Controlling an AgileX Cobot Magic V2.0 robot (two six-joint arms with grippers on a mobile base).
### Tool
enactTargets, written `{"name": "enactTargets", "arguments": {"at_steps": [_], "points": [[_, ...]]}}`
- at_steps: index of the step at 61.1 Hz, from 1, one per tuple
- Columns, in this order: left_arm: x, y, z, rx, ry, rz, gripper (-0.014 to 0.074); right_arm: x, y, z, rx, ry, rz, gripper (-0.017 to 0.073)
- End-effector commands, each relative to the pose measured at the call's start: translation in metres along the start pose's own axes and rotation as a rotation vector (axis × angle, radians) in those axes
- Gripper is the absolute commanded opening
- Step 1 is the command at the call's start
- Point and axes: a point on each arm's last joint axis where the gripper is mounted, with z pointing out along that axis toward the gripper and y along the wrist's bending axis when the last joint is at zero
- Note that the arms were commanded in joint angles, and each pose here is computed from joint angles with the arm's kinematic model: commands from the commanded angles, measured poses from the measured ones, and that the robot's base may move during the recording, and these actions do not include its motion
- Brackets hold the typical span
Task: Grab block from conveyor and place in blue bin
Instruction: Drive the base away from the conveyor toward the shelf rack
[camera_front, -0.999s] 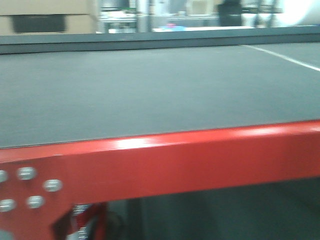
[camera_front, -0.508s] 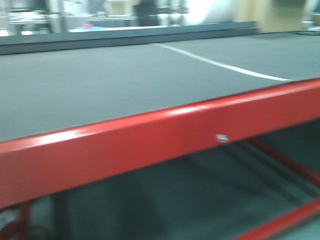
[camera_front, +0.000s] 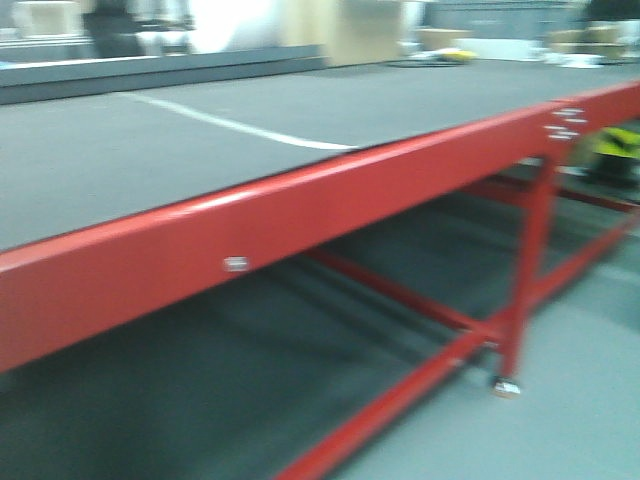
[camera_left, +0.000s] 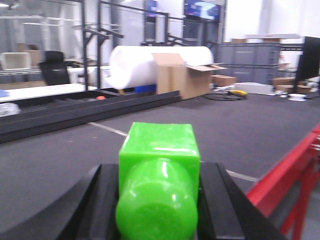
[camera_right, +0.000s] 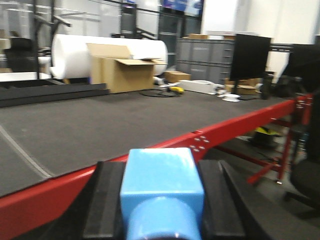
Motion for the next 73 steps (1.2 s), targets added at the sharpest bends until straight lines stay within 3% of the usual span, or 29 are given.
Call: {"name": "enactTargets", "arguments": {"at_steps": [1,73], "points": [[-0.0021,0.0000,-0.0010,0.001,-0.024,0.002,-0.0111,-0.0018,-0.0002,-0.0006,0.003,-0.023,-0.007,-0.0162],[-0.0021,0.0000,-0.0010,0.001,-0.024,0.002,-0.0111,-0.0018,-0.0002,-0.0006,0.003,-0.023,-0.007,-0.0162]]}}
